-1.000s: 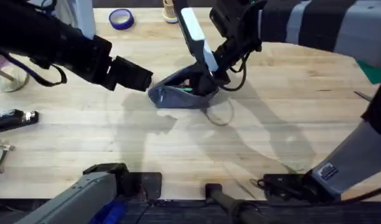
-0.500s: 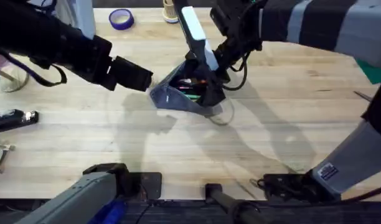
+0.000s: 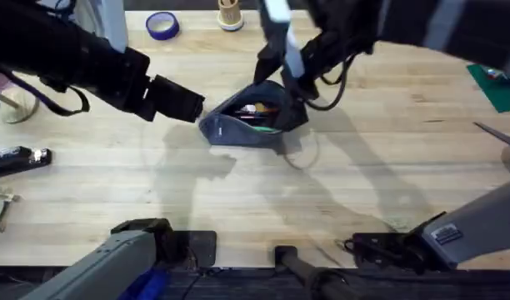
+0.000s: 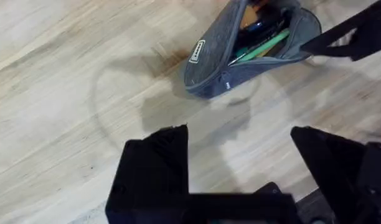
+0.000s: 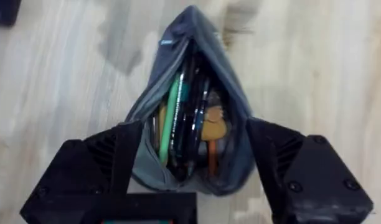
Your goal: Unzip the bag, pick up the pens from the table one at a time and place them inside, then zip the bag closed.
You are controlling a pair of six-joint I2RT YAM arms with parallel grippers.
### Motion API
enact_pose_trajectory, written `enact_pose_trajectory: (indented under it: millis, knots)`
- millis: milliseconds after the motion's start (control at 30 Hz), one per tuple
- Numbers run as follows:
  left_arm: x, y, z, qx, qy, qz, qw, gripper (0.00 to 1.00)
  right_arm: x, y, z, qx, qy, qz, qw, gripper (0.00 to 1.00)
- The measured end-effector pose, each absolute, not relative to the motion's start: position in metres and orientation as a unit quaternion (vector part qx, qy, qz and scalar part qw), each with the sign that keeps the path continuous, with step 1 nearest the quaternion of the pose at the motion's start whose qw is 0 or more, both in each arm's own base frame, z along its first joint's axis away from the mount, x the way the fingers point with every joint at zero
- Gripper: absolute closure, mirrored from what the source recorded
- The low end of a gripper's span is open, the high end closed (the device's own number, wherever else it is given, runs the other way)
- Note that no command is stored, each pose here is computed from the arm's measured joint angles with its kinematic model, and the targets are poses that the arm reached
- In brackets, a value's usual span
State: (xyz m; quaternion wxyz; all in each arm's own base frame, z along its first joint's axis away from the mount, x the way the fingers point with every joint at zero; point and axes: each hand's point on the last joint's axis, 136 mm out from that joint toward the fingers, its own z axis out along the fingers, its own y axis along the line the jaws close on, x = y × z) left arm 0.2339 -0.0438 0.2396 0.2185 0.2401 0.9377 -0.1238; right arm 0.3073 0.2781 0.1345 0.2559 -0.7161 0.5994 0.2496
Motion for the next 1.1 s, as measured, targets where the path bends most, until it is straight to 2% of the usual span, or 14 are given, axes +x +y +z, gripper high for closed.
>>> enact_pose_trajectory:
  millis: [267, 500, 833, 1100]
  knots:
    - [0.234, -0.044, 0.240, 0.240, 0.938, -0.123, 0.219, 0.005, 0.306, 0.270, 0.187, -0.652, 0.652, 0.253, 0.292, 0.005]
    - [0.240, -0.043, 0.242, 0.242, 0.935, -0.119, 0.231, 0.006, 0.308, 0.259, 0.210, -0.598, 0.705, 0.234, 0.302, 0.004]
    - [0.241, -0.043, 0.242, 0.298, 0.918, -0.105, 0.239, 0.004, 0.307, 0.249, 0.216, -0.522, 0.770, 0.234, 0.283, 0.004]
    - [0.244, -0.050, 0.246, 0.397, 0.874, -0.094, 0.265, 0.005, 0.307, 0.248, 0.216, -0.511, 0.777, 0.237, 0.280, 0.004]
